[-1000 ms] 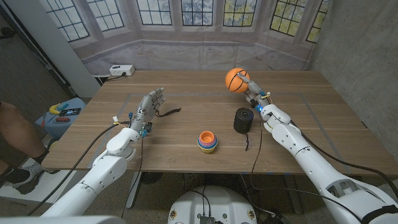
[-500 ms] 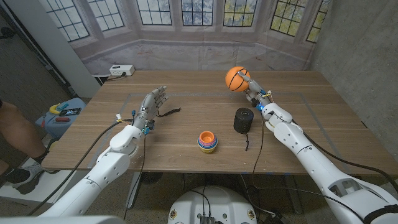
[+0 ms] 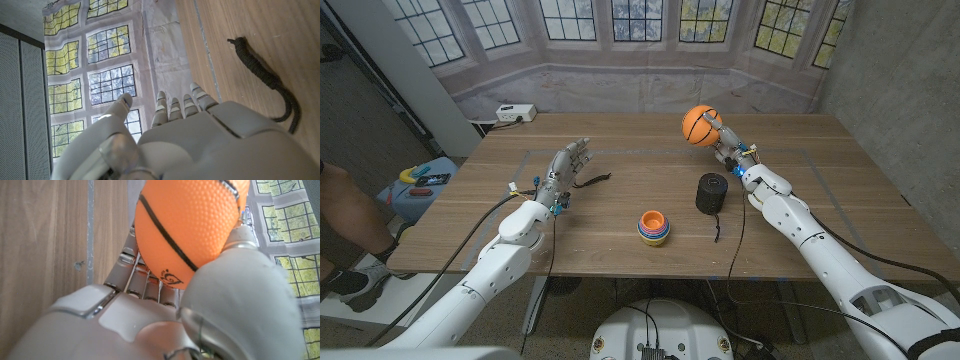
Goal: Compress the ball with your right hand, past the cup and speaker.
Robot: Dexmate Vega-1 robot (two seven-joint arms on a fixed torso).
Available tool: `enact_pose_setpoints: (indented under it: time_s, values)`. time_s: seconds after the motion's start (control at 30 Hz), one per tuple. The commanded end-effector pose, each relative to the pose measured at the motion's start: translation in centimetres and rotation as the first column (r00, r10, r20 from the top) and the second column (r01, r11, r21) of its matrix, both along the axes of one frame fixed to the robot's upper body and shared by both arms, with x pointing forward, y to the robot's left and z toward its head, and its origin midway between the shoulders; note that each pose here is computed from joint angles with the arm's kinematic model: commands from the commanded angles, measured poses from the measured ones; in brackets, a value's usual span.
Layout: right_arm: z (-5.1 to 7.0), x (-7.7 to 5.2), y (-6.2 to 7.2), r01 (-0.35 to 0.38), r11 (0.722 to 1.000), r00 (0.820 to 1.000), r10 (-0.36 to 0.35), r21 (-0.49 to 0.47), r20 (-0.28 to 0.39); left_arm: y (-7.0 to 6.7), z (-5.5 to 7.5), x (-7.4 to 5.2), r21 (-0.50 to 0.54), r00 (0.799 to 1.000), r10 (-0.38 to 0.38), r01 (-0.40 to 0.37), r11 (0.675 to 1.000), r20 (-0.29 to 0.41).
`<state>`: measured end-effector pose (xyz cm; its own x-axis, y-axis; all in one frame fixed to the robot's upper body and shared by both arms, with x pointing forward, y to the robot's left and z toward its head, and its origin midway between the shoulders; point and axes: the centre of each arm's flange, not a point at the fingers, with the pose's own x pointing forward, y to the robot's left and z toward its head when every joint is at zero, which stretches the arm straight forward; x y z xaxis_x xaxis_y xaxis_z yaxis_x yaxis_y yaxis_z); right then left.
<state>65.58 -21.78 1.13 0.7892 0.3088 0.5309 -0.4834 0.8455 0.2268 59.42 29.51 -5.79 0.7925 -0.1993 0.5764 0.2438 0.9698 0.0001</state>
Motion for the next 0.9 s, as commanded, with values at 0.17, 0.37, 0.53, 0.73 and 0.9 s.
enact_pose_setpoints:
  time_s: [0.17, 0.37, 0.53, 0.73, 0.9]
  values:
    - [0.24, 0.04, 0.03, -0.044, 0.999, 0.999, 0.044, -0.016, -0.001, -0.26, -0.09, -0.19, -0.002, 1.0, -0.001, 0.001, 1.0, 0.001]
    - [0.23, -0.03, -0.09, -0.053, 0.998, 0.999, 0.053, -0.015, -0.003, -0.46, -0.21, -0.24, -0.007, 1.0, -0.003, 0.003, 1.0, -0.002]
    - [0.15, -0.09, -0.15, -0.06, 0.998, 0.998, 0.06, -0.01, -0.004, -0.49, -0.28, -0.2, -0.012, 1.0, -0.003, 0.003, 1.0, 0.0]
    - [-0.06, 0.09, -0.06, -0.078, 0.997, 0.997, 0.078, 0.005, 0.006, -0.6, -0.4, -0.29, -0.01, 1.0, -0.005, 0.005, 1.0, -0.002]
    - [-0.37, 0.26, 0.18, -0.098, 0.995, 0.995, 0.098, 0.011, 0.013, -0.5, -0.39, -0.47, -0.005, 1.0, -0.001, 0.001, 1.0, -0.002]
